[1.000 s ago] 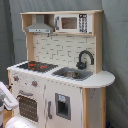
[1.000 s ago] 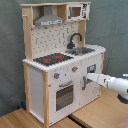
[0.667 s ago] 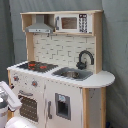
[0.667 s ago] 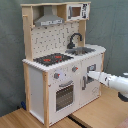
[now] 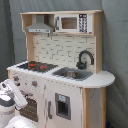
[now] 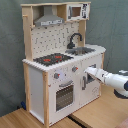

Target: Play with the kitchen

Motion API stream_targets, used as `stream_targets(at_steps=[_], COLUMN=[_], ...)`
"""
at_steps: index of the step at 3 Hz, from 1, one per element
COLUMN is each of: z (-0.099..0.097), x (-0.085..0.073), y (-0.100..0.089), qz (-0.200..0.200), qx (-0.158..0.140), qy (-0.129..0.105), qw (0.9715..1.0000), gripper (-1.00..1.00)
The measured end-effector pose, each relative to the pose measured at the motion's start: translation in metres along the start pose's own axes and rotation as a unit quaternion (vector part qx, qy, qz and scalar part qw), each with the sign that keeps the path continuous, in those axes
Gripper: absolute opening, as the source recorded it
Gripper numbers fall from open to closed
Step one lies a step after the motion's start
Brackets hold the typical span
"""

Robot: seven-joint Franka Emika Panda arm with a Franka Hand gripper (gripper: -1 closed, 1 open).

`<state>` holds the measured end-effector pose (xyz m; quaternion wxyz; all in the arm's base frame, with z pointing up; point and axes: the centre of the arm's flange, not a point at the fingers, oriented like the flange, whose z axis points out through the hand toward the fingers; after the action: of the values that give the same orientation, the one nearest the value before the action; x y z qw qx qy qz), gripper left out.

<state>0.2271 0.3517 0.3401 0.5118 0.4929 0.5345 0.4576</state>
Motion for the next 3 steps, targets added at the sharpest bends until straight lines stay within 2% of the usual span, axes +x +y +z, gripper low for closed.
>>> stream_targets(at_steps=[3], z=[0.054], x=[-0.022], y=[0.002], qz=[0.053], qx=[-0.014], qy=[0.019], qw=[0.9983], gripper=[1.00])
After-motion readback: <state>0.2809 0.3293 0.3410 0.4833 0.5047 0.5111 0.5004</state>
